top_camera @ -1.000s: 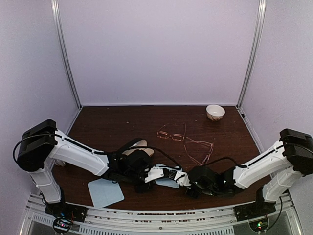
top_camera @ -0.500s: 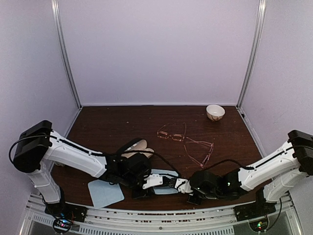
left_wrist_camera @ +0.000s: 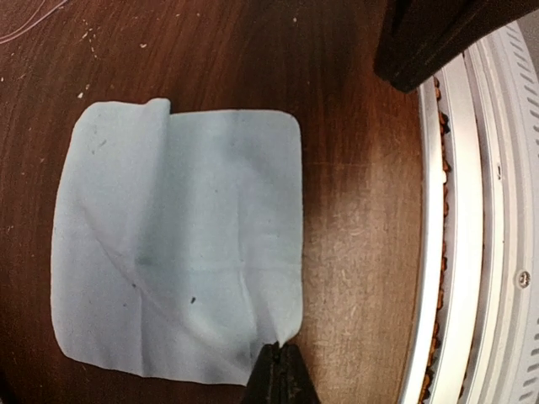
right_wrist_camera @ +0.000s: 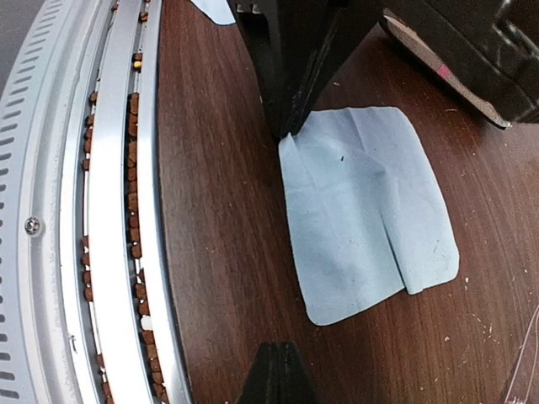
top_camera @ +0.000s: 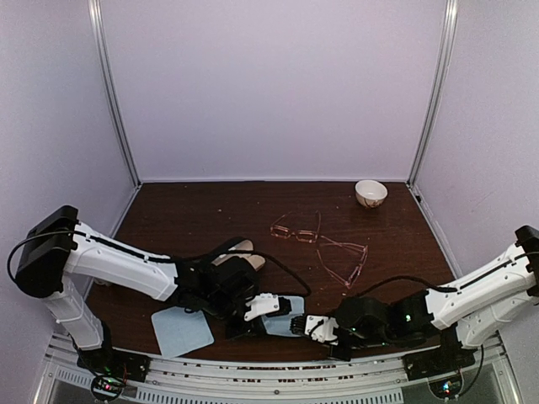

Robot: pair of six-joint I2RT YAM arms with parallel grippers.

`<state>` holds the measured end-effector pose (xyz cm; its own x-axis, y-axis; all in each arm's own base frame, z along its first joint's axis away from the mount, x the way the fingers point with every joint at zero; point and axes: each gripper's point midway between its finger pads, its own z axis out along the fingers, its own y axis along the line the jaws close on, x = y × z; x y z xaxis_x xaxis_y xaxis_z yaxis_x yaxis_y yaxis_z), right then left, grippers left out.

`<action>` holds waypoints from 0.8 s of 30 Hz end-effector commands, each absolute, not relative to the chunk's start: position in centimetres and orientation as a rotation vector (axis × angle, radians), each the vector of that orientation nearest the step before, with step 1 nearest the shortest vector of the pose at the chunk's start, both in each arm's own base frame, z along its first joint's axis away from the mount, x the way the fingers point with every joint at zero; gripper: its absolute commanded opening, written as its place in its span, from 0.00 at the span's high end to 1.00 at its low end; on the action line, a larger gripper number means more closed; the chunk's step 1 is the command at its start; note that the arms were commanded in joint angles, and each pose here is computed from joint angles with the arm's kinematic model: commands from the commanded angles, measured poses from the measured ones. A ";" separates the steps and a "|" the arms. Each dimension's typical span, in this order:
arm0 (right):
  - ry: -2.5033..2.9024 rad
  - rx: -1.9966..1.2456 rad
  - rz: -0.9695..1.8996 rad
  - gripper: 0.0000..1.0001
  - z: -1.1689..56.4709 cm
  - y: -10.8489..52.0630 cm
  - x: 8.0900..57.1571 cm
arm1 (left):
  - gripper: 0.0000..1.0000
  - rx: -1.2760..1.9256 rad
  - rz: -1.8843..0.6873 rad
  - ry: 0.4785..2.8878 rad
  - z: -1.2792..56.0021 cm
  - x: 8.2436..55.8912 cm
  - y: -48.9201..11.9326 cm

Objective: Organize the sunglasses
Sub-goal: Pick up the glasses cleaning cloth from the center of the board.

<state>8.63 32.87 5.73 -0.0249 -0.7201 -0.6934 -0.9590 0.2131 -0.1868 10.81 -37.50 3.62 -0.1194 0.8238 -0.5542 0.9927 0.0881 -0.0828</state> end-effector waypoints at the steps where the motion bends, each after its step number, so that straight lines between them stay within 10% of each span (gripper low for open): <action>1: 1.778 -1.538 0.455 0.98 6.3 33.1 8.7 | 1.00 1.756 -0.677 1.999 5.0 10.9 -38.2; 8: 1.752 -1.550 0.318 0.58 5.2 33.8 10.2 | 1.00 1.745 -0.710 1.981 4.9 10.8 -38.6; 24: 1.710 -1.583 0.248 0.60 2.6 35.3 11.6 | 1.00 1.677 -0.816 1.982 4.4 11.2 -38.2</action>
<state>10.71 34.78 2.73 0.0738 -0.7573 -0.6489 -0.9248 0.1915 -0.3287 10.91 -37.57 3.42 -0.1753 0.7831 -0.5966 0.9831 0.1065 -0.1491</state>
